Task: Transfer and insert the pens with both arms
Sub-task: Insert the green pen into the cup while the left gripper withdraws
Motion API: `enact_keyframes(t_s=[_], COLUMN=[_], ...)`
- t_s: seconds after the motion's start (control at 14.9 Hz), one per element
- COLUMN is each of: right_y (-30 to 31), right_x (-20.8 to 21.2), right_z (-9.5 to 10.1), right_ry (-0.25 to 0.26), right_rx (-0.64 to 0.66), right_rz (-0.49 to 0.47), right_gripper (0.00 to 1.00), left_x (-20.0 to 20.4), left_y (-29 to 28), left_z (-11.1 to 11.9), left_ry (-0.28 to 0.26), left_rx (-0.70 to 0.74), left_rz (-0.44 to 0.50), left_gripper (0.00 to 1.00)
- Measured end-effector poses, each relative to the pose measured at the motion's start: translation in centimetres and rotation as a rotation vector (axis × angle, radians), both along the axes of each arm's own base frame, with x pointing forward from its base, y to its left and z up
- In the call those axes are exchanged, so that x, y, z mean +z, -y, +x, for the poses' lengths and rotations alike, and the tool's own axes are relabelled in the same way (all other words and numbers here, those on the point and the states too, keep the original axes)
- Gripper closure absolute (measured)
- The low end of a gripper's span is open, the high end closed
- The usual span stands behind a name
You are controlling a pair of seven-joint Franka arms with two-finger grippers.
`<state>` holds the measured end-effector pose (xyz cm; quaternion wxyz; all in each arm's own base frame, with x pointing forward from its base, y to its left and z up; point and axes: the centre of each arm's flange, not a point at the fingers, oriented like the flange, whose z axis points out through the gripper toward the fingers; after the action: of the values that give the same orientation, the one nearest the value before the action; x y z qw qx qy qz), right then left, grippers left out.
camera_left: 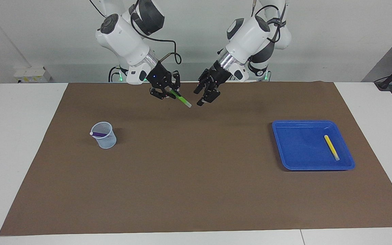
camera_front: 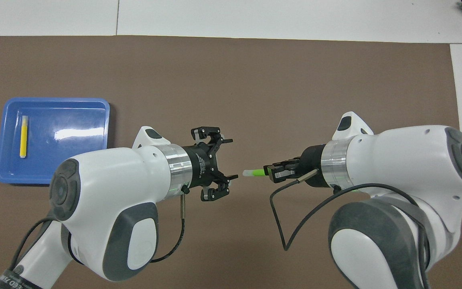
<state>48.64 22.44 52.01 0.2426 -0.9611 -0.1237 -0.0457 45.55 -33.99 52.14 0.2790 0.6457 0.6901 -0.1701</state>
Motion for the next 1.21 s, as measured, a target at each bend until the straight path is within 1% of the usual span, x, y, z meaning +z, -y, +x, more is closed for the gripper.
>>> enact_keyframes(t_s=[0.07,0.2,0.4,0.54,0.67,0.87,0.94,1.08,1.21], right_y=[0.1,0.5,1.6,3.7,6.1,8.9,9.9,11.7,13.9], right_x=[-0.1,-0.4,-0.8,-1.1,-1.0,-0.4,-0.2,-0.1,-0.1], right_z=[0.0,-0.1,0.0,0.4,0.8,1.0,1.1,1.5,1.9], right_ry=[0.001,0.003,0.007,0.002,0.002,0.014,0.02,0.027,0.034], right_rx=[0.0,-0.006,0.003,0.003,-0.002,-0.013,-0.018,-0.026,-0.02], right_rz=[-0.031,-0.113,-0.223,-0.3,-0.383,-0.479,-0.509,-0.554,-0.598], right_gripper=[0.78,0.78,0.78,0.78,0.78,0.78,0.78,0.78,0.78], left_x=[0.0,0.3,0.8,1.1,1.9,2.6,2.9,3.3,3.1], left_y=[-1.2,-5.5,-15.4,-21.4,-25.2,-29.0,-30.3,-32.4,-33.2], left_z=[0.9,3.7,8.3,10.1,11.0,11.6,11.7,11.9,11.7], left_ry=[0.001,0.011,0.023,0.035,0.05,0.065,0.083,0.146,0.175], left_rx=[0.028,0.12,0.31,0.409,0.477,0.542,0.547,0.489,0.379], left_rz=[-0.001,-0.004,-0.006,-0.004,-0.008,-0.009,0.001,0.046,0.119], left_gripper=[0.0,0.0,0.0,0.0,0.0,0.0,0.0,0.0,0.0])
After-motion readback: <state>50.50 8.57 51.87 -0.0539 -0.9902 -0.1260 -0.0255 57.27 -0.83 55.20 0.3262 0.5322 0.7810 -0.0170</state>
